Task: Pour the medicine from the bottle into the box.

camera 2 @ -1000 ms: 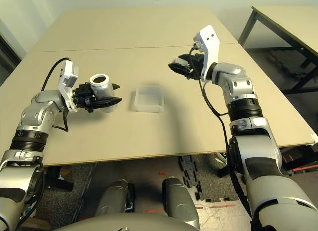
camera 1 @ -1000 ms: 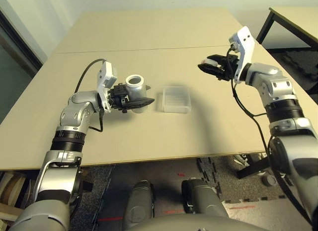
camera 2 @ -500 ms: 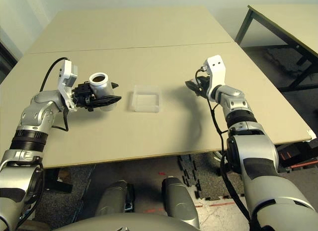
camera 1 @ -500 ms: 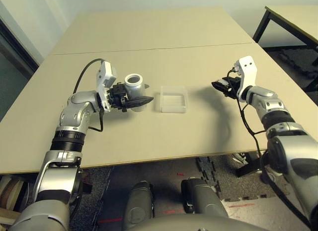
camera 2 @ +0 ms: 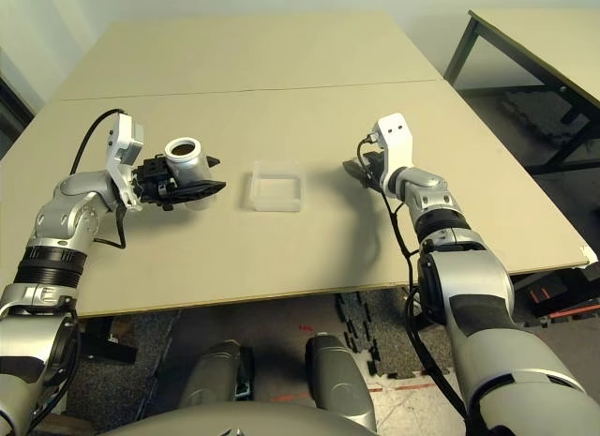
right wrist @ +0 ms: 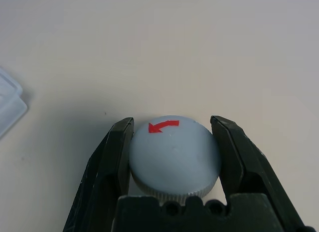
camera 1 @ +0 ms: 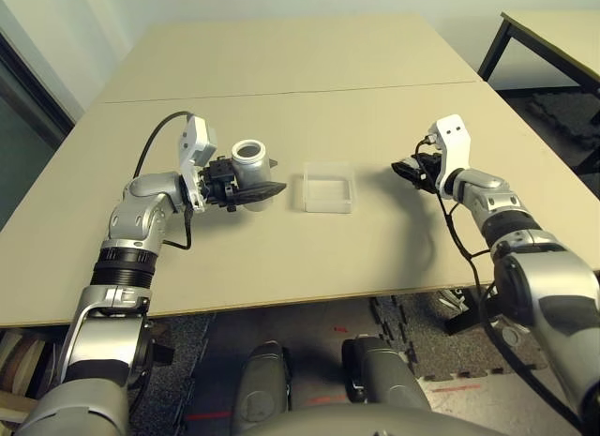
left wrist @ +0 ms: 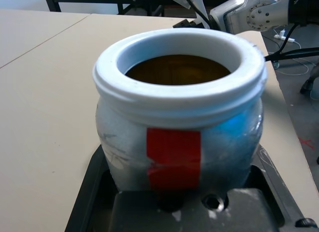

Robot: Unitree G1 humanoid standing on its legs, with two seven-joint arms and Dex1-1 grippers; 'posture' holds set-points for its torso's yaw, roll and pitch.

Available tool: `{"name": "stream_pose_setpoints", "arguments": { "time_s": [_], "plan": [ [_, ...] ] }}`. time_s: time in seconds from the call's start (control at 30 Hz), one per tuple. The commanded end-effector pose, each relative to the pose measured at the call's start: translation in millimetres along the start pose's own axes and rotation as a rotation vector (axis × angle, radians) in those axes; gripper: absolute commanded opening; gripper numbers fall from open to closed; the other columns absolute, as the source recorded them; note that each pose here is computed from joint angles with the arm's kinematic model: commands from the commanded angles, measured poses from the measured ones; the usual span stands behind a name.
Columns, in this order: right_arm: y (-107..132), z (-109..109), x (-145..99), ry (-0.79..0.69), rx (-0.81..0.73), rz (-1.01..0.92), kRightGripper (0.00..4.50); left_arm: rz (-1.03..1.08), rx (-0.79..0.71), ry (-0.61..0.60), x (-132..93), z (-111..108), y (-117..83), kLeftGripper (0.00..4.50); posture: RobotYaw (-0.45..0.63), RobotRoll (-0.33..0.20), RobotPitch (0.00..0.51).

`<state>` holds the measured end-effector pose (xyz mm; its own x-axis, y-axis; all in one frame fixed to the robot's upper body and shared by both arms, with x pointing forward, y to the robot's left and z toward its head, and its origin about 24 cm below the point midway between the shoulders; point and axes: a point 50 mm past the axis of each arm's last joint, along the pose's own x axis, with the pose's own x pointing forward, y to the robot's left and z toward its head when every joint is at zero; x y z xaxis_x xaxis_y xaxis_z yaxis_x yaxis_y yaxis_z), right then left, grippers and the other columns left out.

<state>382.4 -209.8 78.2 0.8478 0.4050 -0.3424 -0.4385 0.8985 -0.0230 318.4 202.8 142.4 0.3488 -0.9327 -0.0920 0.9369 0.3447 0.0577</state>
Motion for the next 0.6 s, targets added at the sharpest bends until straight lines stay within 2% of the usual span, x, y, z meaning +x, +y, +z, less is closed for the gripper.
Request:
{"name": "stream_pose_setpoints", "arguments": {
  "time_s": [0.03, 0.17, 0.3, 0.4, 0.6],
  "plan": [
    [-1, -1, 0, 0.003, -0.013, -0.005, 3.31, 0.007, 0.009, 0.014, -3, 0, 1, 2.6, -0.04, 0.0, 0.04],
    [-4, 8, -3, -0.014, -0.046, 0.014, 4.5, 0.019, 0.024, 0.025, -4, 1, 2, 2.6, -0.04, 0.0, 0.043],
    [-11, 21, -9, -0.041, -0.075, 0.058, 4.5, 0.037, 0.066, 0.05, -5, 2, 3, 2.6, -0.04, 0.0, 0.045],
    [-13, 33, -17, -0.068, -0.128, 0.161, 4.5, 0.058, 0.122, 0.068, -1, 6, 7, 2.6, -0.04, 0.0, 0.046],
    [-6, 49, -47, -0.051, -0.232, 0.466, 4.5, 0.177, 0.376, 0.173, 20, 22, 29, 2.6, -0.07, 0.0, 0.045]
  ]
}}
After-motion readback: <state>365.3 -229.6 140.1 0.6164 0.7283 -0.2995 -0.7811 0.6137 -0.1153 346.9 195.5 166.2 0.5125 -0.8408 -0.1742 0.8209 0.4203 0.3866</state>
